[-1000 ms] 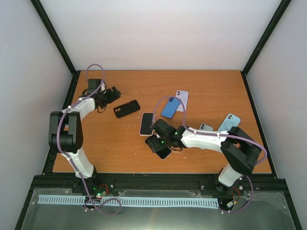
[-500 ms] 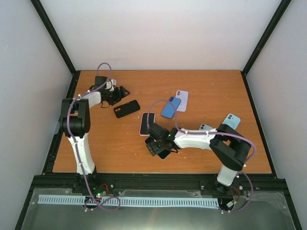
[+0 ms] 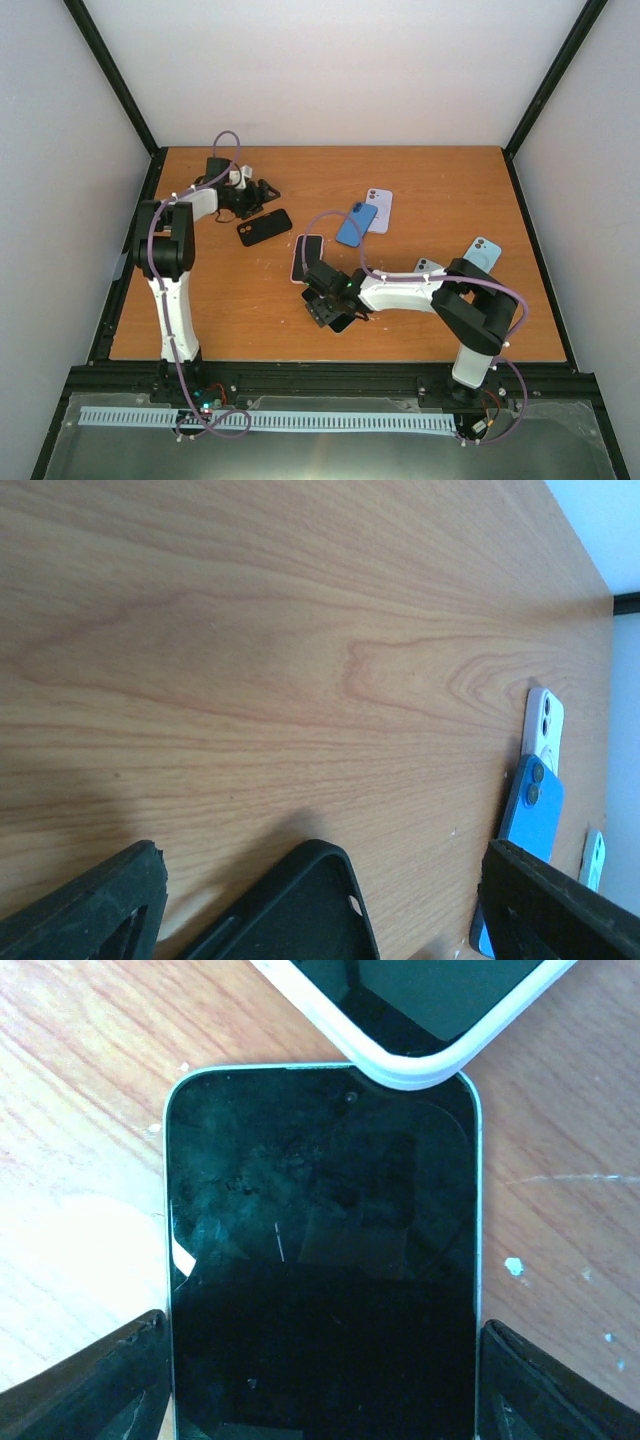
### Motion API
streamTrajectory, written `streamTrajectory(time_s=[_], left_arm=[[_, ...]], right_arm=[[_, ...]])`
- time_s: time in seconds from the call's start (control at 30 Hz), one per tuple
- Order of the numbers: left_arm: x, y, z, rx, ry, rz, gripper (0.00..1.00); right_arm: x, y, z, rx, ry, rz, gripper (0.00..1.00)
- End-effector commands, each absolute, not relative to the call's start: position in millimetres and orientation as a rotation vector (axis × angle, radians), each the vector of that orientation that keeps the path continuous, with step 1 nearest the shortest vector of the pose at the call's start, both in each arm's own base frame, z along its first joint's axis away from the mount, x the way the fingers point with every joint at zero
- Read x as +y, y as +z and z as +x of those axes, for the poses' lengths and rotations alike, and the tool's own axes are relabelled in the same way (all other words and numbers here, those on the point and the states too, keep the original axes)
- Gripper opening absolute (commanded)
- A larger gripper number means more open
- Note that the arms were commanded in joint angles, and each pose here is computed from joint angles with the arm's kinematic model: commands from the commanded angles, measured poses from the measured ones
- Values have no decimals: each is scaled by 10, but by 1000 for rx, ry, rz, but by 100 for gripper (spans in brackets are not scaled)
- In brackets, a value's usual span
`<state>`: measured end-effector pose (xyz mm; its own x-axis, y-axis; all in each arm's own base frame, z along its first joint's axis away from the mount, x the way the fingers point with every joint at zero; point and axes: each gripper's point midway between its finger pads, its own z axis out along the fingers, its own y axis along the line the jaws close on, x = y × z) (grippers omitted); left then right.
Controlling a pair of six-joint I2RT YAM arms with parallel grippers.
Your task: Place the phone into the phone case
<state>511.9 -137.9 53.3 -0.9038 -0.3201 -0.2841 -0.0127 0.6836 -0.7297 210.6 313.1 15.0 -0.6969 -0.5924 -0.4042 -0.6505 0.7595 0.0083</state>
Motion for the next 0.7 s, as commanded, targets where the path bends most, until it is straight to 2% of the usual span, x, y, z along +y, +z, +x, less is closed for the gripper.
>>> streamTrajectory(time_s=[0.0,0.37,0.67], left_arm=[[-1474,456,5037,2569,-1076,-238,85],[-1107,215,4529,2689,-767,-352,85],[-1083,218,4027,2708,-756,-398,80]], right_arm=[[3130,75,1994,2585,182,-987,76],[2946,167,1856,2611,253,-863,63],[2619,227,1803,2624,223,-699,56]])
